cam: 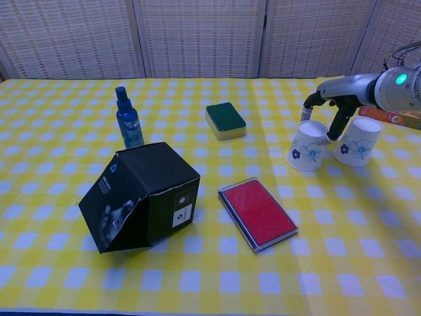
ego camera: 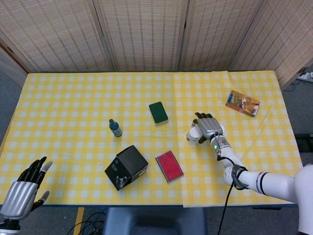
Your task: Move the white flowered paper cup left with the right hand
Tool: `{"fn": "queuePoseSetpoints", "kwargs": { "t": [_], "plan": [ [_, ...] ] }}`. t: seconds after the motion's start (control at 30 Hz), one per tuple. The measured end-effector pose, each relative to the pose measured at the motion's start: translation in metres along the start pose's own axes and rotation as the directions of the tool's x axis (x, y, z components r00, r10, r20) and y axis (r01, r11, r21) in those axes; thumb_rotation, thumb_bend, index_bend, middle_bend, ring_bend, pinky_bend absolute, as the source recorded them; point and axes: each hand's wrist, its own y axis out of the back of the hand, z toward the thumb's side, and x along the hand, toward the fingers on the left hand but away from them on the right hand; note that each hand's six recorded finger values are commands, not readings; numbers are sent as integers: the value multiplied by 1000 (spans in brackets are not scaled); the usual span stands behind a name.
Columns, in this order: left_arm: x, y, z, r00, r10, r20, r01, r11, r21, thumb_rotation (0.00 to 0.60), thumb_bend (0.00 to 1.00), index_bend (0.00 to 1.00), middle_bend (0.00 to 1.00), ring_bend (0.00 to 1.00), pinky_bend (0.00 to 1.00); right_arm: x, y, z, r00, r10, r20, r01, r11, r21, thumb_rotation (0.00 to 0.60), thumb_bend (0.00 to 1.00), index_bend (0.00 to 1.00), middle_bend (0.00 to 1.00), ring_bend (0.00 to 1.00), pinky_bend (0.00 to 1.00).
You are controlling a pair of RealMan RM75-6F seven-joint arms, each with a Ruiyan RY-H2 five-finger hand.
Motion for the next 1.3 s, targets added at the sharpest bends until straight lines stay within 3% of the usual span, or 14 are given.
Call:
{"fn": "queuePoseSetpoints", "kwargs": {
  "t": [0.07,0.37,0.63,0.8,0.93,1.1,1.2,1.3],
  "plan": [
    [0,-1,0,1000,-3,1,3,1000,1,600,317,23,0,0,228,3,3,0,1000,1,-3,-1,1000,-8,600,214,12,0,0,0],
    [4,-7,0,1000,-18,-5,19,1000,18,600,317,23,0,0,228,43,29,-2,996,-49,-69,46,998,-41,600,187,0,0,0,0],
    [12,-11,-6,999,-30,-42,31,999,27,600,317,23,0,0,228,113,31,-38,973,-200,-114,201,980,-1,600,181,0,0,0,0],
    [17,-16,-3,999,-39,-34,40,999,33,600,317,23,0,0,228,171,6,-79,937,-326,-124,334,941,48,600,181,0,0,0,0],
    [18,-19,0,999,-45,-29,46,998,43,600,318,23,0,0,228,221,-24,-120,910,-410,-65,413,909,59,600,181,0,0,0,0],
    [19,-22,3,999,-48,-22,49,997,55,600,317,23,0,0,229,255,-60,-164,884,-466,27,462,881,100,600,181,0,0,0,0],
    [18,-21,4,999,-40,-22,41,998,55,600,318,23,0,0,228,265,-82,-179,880,-470,73,462,881,107,600,181,0,0,0,0],
    [17,-18,4,999,-27,-24,28,998,55,600,317,23,0,0,229,267,-88,-183,878,-469,92,460,882,102,600,181,0,0,0,0]
  ]
}}
